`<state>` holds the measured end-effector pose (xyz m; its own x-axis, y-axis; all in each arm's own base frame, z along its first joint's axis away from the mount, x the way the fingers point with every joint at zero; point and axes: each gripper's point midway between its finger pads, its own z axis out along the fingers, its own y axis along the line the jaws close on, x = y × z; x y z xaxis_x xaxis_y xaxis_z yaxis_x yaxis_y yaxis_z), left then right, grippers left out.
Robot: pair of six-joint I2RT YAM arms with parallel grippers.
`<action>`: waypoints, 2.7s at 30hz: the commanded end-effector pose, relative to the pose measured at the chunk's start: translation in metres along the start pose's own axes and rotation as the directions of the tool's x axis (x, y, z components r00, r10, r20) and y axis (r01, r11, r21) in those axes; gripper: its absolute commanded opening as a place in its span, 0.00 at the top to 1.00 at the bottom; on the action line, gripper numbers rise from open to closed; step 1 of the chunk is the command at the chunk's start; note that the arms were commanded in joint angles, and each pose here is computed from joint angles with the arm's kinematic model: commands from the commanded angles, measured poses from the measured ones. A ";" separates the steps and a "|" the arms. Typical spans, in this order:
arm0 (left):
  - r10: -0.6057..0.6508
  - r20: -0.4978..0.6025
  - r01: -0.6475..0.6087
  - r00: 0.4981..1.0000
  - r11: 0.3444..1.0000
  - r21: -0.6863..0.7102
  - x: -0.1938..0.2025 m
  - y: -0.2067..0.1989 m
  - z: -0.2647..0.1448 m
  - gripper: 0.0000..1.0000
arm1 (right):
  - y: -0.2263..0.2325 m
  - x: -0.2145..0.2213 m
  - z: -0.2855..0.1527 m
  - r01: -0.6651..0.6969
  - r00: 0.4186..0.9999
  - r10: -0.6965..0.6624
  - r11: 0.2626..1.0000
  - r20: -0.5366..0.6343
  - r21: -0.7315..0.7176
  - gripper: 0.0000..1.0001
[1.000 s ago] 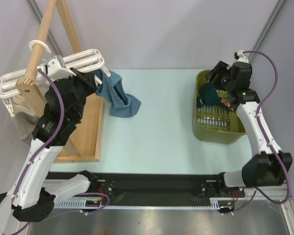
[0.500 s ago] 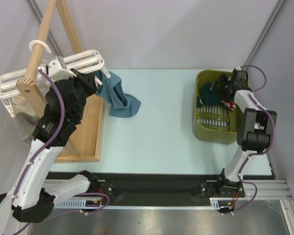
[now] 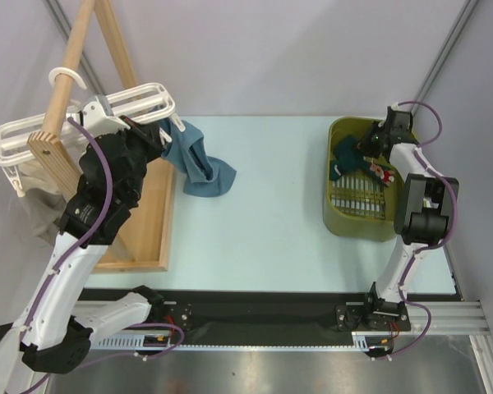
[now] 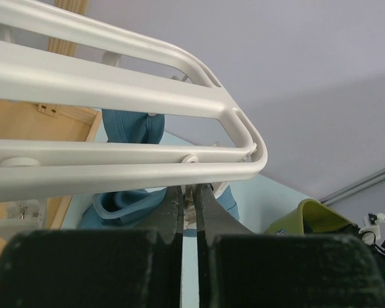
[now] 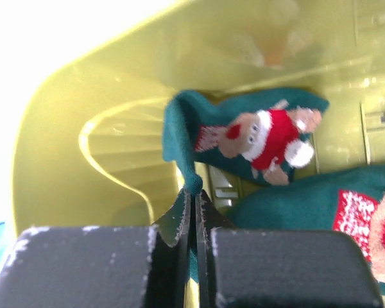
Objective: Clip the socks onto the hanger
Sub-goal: Pick up the sock from the bin.
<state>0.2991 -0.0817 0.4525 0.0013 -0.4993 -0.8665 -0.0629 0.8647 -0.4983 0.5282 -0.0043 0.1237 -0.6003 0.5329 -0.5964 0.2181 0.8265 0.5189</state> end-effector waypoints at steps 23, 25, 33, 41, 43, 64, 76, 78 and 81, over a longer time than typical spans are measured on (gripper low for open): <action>-0.009 -0.020 0.010 1.000 0.997 0.070 -0.002 -0.008 -0.012 1.00 | 0.043 -0.031 -0.100 0.002 0.997 0.002 0.999 0.082 -0.047 1.00; -0.007 -0.032 0.009 0.999 0.997 0.075 0.003 -0.009 -0.011 1.00 | 0.030 -0.010 -0.102 -0.004 0.999 0.005 1.000 0.046 -0.015 1.00; 0.008 -0.062 -0.003 0.998 0.996 0.084 0.011 -0.012 -0.007 1.00 | 0.010 0.022 -0.122 0.001 1.000 -0.002 0.998 0.014 0.063 0.69; 0.011 -0.060 -0.006 0.998 0.997 0.078 0.012 -0.010 -0.008 1.00 | 0.002 -0.025 -0.112 -0.015 0.996 0.007 0.996 0.084 0.086 0.21; 0.012 -0.062 -0.007 0.998 0.997 0.077 0.012 -0.009 -0.008 1.00 | -0.007 -0.026 -0.095 -0.049 0.996 0.041 0.994 0.077 0.097 0.24; 0.013 -0.067 -0.008 0.998 0.997 0.077 0.015 -0.010 -0.005 1.00 | -0.044 0.003 0.019 -0.119 0.990 0.125 0.988 -0.065 0.098 0.38; 0.010 -0.071 -0.005 0.997 0.997 0.073 0.016 -0.009 -0.006 1.00 | -0.026 -0.025 0.015 -0.081 0.997 0.081 0.996 0.010 0.048 1.00; 0.007 -0.071 -0.002 0.997 0.997 0.073 0.017 -0.009 -0.006 1.00 | -0.020 -0.030 0.004 -0.065 0.998 0.064 0.997 0.013 0.045 1.00; 0.002 -0.074 0.004 0.997 0.997 0.080 0.018 -0.010 -0.007 1.00 | 0.008 -0.035 -0.037 -0.006 0.999 0.004 0.999 0.051 0.038 1.00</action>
<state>0.2943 -0.0838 0.4541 -0.0040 -0.5068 -0.8621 -0.0348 0.8616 -0.5063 0.5326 -0.0342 0.0987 -0.6079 0.6050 -0.5142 0.3433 0.7842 0.5169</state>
